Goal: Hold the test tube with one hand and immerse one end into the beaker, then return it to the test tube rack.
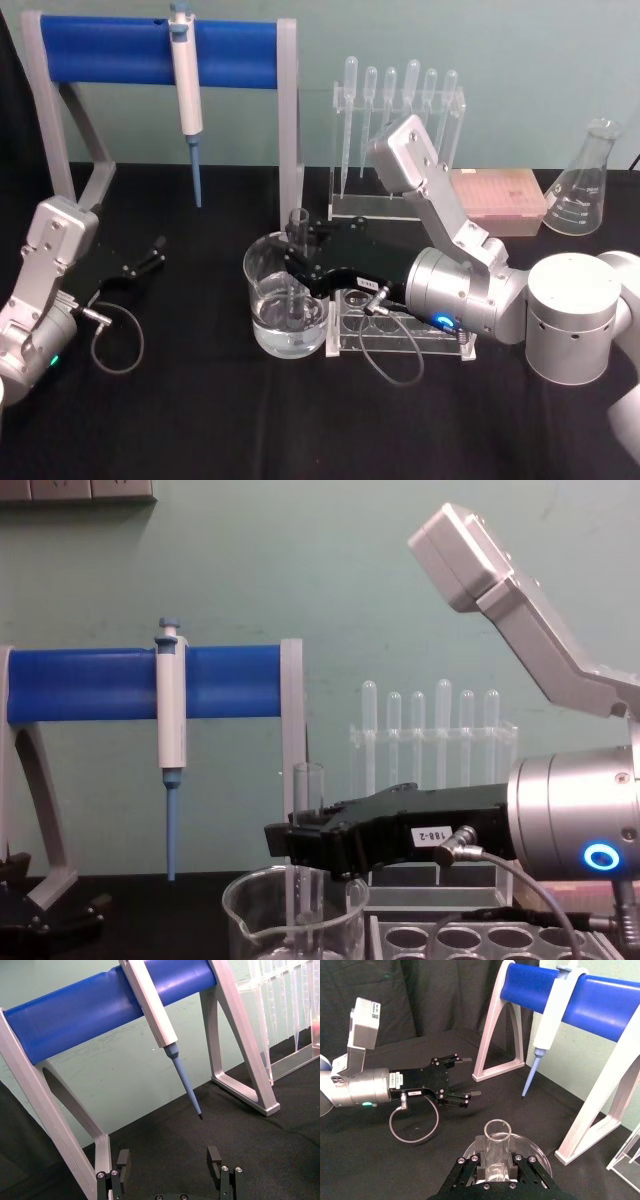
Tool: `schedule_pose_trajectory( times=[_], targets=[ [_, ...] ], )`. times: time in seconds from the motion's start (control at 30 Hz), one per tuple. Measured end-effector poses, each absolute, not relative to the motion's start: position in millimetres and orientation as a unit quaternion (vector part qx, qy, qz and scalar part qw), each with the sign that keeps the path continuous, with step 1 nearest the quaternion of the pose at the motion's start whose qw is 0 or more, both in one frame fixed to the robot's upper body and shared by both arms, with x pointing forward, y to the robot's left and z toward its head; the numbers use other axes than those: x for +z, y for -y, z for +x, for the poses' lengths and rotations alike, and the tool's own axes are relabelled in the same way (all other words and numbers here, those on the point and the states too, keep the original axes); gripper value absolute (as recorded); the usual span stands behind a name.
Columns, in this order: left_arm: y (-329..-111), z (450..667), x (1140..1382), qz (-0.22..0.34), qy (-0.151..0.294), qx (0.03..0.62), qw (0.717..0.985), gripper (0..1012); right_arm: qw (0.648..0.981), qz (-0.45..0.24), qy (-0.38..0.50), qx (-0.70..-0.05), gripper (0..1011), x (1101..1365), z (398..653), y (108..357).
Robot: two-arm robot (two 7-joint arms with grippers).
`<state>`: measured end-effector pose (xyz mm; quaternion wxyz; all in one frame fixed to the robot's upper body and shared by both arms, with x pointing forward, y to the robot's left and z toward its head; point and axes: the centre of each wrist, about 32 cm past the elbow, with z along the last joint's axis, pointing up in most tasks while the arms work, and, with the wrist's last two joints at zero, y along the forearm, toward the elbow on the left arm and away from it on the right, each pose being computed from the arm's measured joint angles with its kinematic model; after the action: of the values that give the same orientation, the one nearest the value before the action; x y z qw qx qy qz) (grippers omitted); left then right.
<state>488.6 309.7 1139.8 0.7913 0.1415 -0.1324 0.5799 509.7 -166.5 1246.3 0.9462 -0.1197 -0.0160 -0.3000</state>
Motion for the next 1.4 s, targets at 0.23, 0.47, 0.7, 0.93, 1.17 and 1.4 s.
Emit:
schedule_pose_trajectory(
  times=[0.23, 0.47, 0.7, 0.93, 1.17, 1.4],
  targets=[
    [-309.7, 488.6, 1139.8, 0.141, 0.132, 0.58, 0.791, 1000, 0.945, -0.121, 0.013, -0.303, 225, 1242.8, 509.5, 166.4],
    [-309.7, 488.6, 1139.8, 0.141, 0.132, 0.58, 0.791, 1000, 0.944, -0.124, 0.014, -0.306, 225, 1240.8, 508.5, 167.0],
    [-309.7, 488.6, 1139.8, 0.141, 0.132, 0.58, 0.791, 1000, 0.944, -0.126, 0.014, -0.306, 225, 1238.6, 507.5, 167.1],
    [-309.7, 488.6, 1139.8, 0.141, 0.132, 0.58, 0.791, 1000, 0.943, -0.127, 0.012, -0.308, 225, 1236.5, 507.6, 167.6],
    [-309.6, 488.6, 1139.8, 0.141, 0.132, 0.58, 0.791, 1000, 0.942, -0.127, 0.011, -0.309, 225, 1235.8, 507.6, 167.8],
    [-309.7, 488.6, 1139.8, 0.141, 0.132, 0.58, 0.791, 1000, 0.942, -0.128, 0.011, -0.309, 225, 1235.8, 507.6, 167.7]
  ],
)
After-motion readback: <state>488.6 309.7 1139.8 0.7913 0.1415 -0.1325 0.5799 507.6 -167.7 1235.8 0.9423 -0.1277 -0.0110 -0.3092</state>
